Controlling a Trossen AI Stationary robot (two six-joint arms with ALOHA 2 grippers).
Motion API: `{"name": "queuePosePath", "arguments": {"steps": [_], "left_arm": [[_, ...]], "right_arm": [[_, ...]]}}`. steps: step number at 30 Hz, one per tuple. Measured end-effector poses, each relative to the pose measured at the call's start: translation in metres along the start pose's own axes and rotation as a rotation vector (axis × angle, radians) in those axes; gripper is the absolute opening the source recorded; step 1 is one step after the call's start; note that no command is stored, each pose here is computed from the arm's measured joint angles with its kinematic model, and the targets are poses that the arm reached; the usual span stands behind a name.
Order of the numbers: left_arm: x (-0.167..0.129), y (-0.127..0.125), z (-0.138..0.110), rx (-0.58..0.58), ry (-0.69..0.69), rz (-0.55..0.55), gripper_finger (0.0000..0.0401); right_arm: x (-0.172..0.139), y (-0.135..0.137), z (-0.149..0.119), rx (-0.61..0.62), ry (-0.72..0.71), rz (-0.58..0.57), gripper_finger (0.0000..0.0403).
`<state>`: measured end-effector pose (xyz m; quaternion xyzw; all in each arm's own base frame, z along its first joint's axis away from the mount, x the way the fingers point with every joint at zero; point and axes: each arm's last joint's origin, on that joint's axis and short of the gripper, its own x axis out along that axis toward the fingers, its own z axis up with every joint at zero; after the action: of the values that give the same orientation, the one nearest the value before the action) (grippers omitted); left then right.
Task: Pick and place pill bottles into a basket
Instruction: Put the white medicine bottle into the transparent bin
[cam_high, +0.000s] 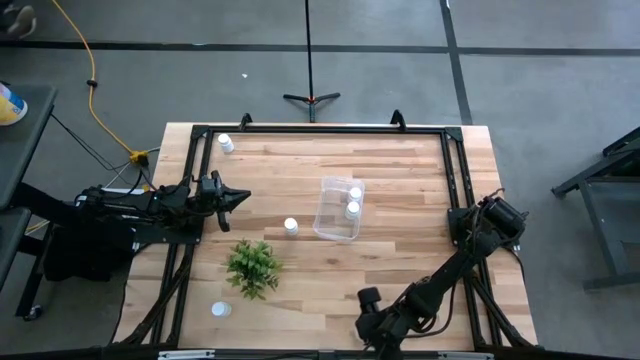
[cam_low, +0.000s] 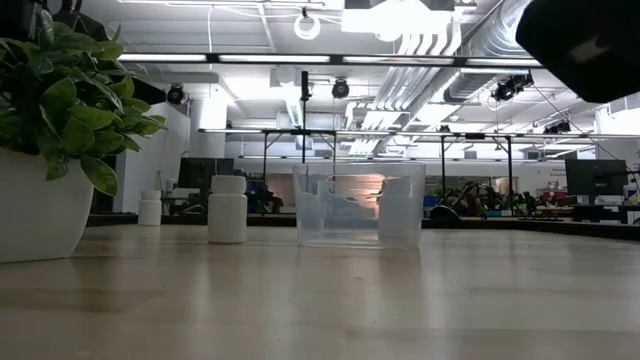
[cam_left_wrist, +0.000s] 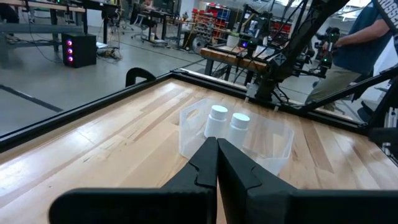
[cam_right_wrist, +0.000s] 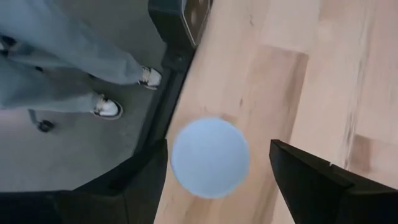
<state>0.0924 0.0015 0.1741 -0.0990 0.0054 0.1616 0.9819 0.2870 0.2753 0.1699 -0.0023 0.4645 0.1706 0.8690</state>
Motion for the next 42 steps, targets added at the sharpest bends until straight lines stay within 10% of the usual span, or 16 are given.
{"name": "queuePosePath", "arguments": {"steps": [42], "left_arm": [[0.0000, 0.0000, 0.0000, 0.000, 0.000, 0.000, 0.0046]], "right_arm": [[0.0003, -0.0008, 0.0014, 0.080, -0.009, 0.004, 0.0150]]}}
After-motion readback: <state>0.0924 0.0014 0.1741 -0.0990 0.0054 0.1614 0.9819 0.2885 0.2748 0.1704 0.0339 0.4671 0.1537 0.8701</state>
